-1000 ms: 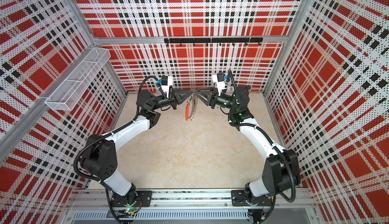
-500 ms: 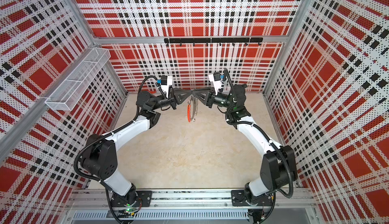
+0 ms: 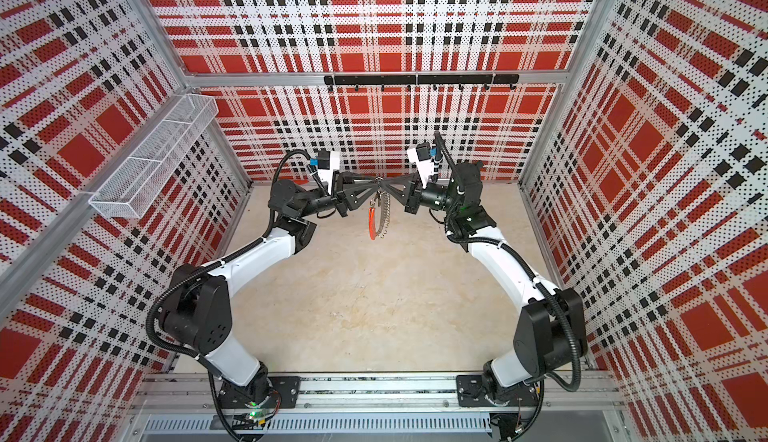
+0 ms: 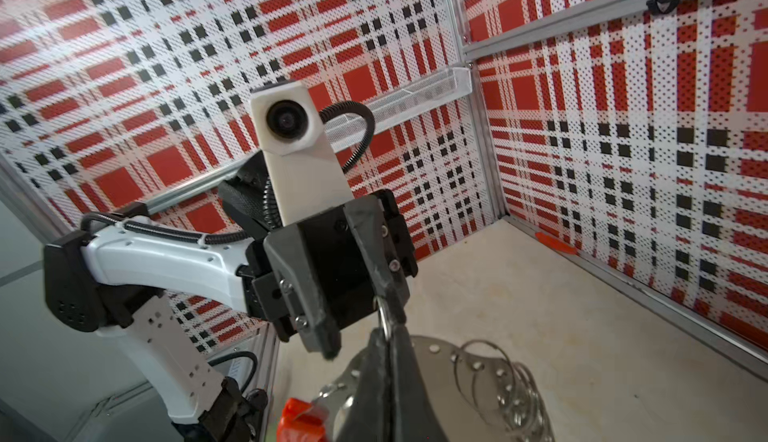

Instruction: Put the keys on the keyring

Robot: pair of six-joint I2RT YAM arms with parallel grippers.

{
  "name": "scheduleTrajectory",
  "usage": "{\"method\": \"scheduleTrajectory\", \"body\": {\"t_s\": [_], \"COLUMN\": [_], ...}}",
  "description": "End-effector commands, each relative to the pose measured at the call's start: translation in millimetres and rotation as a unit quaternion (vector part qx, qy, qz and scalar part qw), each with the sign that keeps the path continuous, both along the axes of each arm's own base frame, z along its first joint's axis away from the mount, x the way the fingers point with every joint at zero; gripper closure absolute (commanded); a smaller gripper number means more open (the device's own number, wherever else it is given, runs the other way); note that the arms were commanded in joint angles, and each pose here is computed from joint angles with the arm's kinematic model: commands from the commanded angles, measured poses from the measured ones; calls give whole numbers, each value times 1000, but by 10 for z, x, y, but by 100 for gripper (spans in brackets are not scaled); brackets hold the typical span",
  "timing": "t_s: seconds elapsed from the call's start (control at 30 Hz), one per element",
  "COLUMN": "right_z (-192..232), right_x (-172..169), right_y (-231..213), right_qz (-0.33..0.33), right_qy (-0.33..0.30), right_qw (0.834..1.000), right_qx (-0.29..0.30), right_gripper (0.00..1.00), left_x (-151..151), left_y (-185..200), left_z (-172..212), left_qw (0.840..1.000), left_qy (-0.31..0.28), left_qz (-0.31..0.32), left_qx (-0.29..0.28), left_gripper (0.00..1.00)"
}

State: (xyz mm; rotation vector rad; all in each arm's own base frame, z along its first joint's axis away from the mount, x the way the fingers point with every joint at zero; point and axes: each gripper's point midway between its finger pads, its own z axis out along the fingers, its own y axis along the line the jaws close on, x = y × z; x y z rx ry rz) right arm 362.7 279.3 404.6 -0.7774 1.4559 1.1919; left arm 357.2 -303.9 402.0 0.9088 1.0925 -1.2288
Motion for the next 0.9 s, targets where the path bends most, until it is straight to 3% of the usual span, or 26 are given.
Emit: {"method": "scheduleTrajectory", "body": {"t_s": [0.0, 0.1, 0.23, 0.37, 0.57, 0.87], "right_z": [-246, -391, -452, -462, -370, -313], "right_x": [138, 220, 225, 205, 99, -33], "right_y": [-102, -173, -181, -142, -61, 3], "right_qz": [-83, -128, -130, -124, -103, -80], "right_qy": [-52, -90, -113, -126, -130, -126], "right_qw": [988, 970, 959, 955, 965, 969], "right_qx": [-118, -188, -226, -236, -205, -198], "right_gripper": [100, 100, 100, 100, 100, 100], "left_x": [23, 63, 50, 65, 92, 81], "left_y": [64, 33, -34, -62, -108, -161], "left_z": [-342, -636, -842, -782, -664, -572], "left_qw": [996, 984, 964, 962, 963, 963], "left_qy": [-40, -56, -68, -67, -81, -90], "left_qz": [19, 33, 11, -7, -11, -13], "left_qx": [78, 167, 255, 264, 256, 252], "left_gripper": [66, 64, 66, 69, 71, 64]}}
